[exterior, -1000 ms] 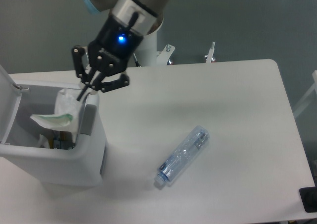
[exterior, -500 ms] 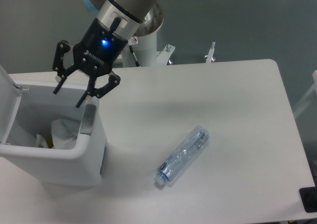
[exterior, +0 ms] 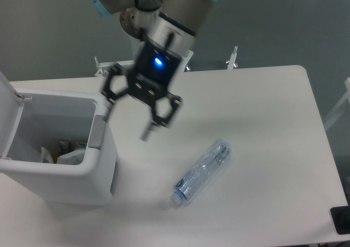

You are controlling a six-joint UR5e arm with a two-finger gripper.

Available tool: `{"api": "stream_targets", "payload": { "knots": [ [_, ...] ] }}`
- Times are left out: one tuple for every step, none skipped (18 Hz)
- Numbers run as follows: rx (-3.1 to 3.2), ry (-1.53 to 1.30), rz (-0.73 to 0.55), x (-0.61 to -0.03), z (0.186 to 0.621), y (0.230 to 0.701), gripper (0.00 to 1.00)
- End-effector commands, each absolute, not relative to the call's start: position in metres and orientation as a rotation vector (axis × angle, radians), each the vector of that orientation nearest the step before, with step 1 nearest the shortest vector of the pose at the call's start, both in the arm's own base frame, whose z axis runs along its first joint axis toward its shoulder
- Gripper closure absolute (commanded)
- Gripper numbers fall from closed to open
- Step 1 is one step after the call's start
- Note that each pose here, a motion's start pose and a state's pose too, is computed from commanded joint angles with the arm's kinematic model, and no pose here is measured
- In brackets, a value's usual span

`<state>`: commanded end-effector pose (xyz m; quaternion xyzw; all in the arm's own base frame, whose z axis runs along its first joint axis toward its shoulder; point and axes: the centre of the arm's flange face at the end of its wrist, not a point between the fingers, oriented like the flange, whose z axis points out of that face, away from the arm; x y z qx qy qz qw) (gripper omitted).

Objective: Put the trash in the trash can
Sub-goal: 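Move the gripper back over the clear plastic bottle and lower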

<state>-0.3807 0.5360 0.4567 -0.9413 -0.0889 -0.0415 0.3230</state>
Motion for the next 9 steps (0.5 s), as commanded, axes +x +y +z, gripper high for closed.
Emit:
{"api": "stream_targets", "payload": {
  "knots": [
    [-2.491,-0.244,-0.109,-0.389,0.444,0.541,0.05],
    [-2.505,-0.242,-0.118,-0.395,0.431,0.546,0.05],
    [-2.524,-0.221,-0.121,-0.399,0.419,0.549,0.05],
    [-2.553,-0.199,-0.119,-0.402,0.404,0.550,0.05],
    [-2.595,-0.176,-0.102,-0.403,0.388,0.553,0.05],
    [-2.645,-0.146,-0.083,-0.399,0.371,0.561,0.05],
    [-2.703,-0.125,-0.047,-0.394,0.355,0.568,0.05],
    [-2.766,-0.121,-0.004,-0.392,0.339,0.573,0.05],
    [-2.826,-0.107,0.036,-0.385,0.324,0.579,0.05]
  ]
}}
